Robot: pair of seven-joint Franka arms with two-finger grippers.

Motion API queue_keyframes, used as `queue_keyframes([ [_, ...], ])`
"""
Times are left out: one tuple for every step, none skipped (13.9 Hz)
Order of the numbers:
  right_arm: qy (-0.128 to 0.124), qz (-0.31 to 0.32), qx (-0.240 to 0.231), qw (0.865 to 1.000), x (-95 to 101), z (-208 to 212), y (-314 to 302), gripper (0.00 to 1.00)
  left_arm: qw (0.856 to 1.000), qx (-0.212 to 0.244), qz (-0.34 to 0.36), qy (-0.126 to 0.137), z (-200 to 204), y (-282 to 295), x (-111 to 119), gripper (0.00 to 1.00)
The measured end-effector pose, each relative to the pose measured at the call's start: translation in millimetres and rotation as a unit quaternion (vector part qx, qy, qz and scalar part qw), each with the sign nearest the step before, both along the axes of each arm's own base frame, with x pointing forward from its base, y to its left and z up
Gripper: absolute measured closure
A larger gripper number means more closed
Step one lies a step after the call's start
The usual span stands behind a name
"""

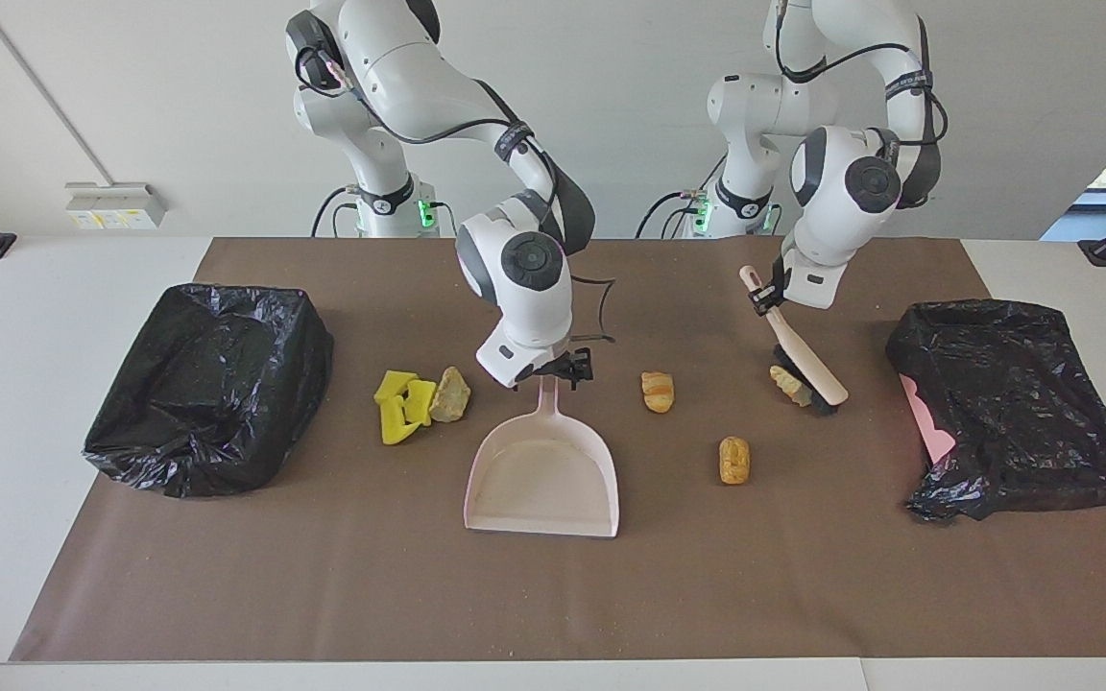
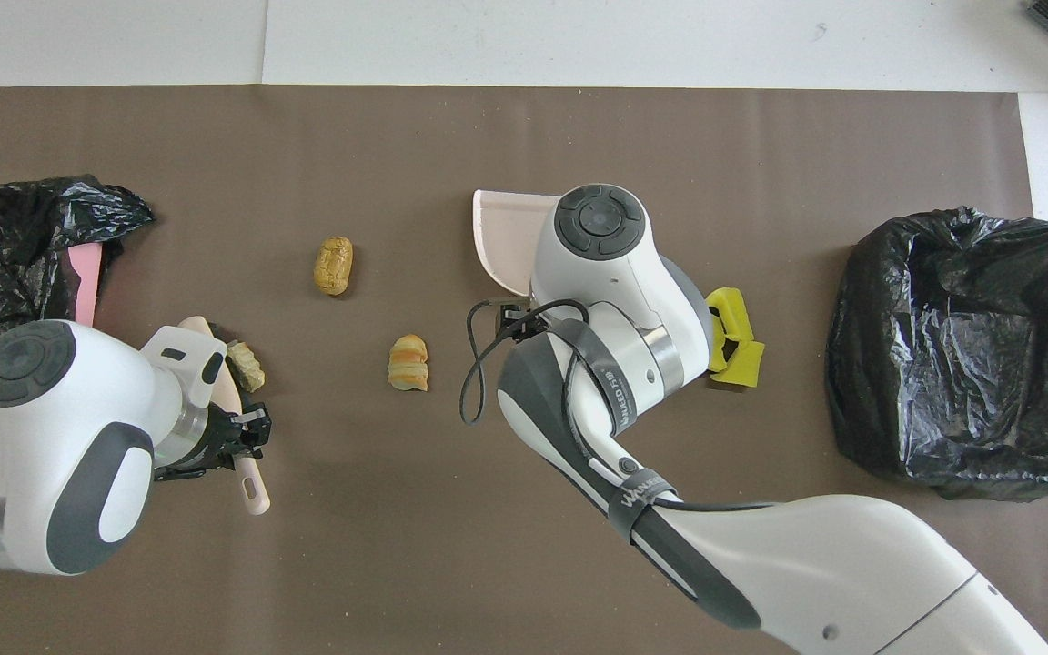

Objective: Sweep and dump trash in bin
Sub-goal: 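Grasp the brush with the left gripper while the right gripper lifts the dustpan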

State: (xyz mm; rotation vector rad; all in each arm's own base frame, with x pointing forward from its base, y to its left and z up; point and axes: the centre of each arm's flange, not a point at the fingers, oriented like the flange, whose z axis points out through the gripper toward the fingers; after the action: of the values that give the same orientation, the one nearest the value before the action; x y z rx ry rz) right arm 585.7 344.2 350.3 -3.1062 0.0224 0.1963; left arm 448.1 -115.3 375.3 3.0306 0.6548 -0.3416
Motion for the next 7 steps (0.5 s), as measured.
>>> queue_keyframes([
  [0.0, 0.002, -0.001, 1.0, -2.1, 0, 2, 0.0, 1.0, -0.017, 0.003, -0.007, 0, -12, 0, 0.74],
  [0.0, 0.003, -0.001, 1.0, -3.4, 1, 2, 0.0, 0.999, -0.032, 0.002, -0.014, 1, -23, 1, 0.74],
  [0.001, 0.003, -0.001, 1.0, -4.3, 1, 2, 0.06, 0.999, -0.042, -0.007, -0.023, 1, -35, 0, 0.74],
  [0.002, 0.003, -0.002, 1.0, -4.7, 0, 1, 0.06, 0.998, -0.048, -0.018, -0.03, 1, -48, -1, 0.74],
  [0.002, 0.002, -0.002, 1.0, -4.8, 0, 1, 0.15, 0.998, -0.053, -0.028, -0.036, 2, -60, -3, 0.74],
  [0.003, -0.006, -0.002, 1.0, -5.0, 0, 1, 0.26, 0.997, -0.057, -0.042, -0.04, 3, -66, -3, 0.74],
  [0.004, -0.021, -0.004, 1.0, -5.1, 0, 1, 0.4, 0.995, -0.063, -0.066, -0.043, 4, -70, -4, 0.74],
])
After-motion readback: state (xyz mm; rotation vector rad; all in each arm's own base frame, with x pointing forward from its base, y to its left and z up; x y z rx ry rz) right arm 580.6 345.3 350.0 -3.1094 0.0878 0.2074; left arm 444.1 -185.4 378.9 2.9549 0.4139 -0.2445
